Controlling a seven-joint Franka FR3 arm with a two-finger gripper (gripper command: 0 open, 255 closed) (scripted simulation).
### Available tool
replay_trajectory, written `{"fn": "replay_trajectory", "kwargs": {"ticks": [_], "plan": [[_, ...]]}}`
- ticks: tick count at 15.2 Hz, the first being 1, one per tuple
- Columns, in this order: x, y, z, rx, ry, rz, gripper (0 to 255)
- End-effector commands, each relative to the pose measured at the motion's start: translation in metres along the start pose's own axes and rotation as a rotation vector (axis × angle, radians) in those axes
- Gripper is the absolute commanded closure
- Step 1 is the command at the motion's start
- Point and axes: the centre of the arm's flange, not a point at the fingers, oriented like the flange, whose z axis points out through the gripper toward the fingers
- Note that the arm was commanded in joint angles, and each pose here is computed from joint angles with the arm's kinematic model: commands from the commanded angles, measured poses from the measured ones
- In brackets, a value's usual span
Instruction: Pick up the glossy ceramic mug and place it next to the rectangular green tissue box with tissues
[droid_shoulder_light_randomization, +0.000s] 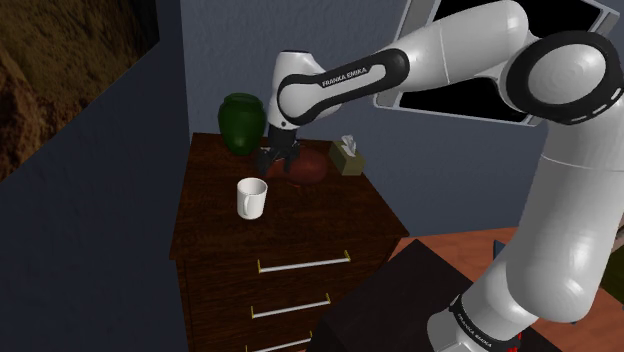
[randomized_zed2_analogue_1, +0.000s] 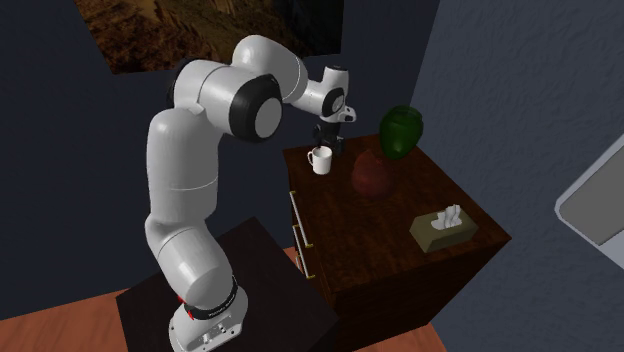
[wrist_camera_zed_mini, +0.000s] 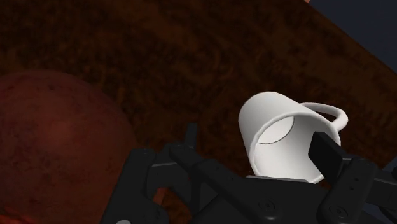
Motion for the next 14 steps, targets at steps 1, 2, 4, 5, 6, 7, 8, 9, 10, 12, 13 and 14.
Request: {"fn": "replay_trajectory", "kwargs": {"ticks": [1, 2, 4, 5, 6, 7, 8, 9, 10, 12, 13, 14], "plan": [[0.022, -0.005, 0.018, 0.004, -0.005, 0.004, 0], [0.033, -0.009, 0.025, 0.006, -0.008, 0.006, 0], [0.038, -0.011, 0.035, 0.007, -0.009, 0.006, 0], [0.038, -0.011, 0.040, 0.007, -0.009, 0.006, 0], [0.038, -0.011, 0.045, 0.007, -0.009, 0.006, 0], [0.038, -0.011, 0.051, 0.007, -0.009, 0.006, 0], [0.038, -0.011, 0.056, 0.007, -0.009, 0.006, 0], [0.038, -0.011, 0.061, 0.007, -0.009, 0.006, 0], [0.038, -0.011, 0.067, 0.007, -0.009, 0.006, 0], [0.038, -0.011, 0.070, 0.007, -0.009, 0.006, 0], [0.038, -0.011, 0.070, 0.007, -0.009, 0.006, 0], [0.038, -0.011, 0.070, 0.007, -0.009, 0.006, 0]]}}
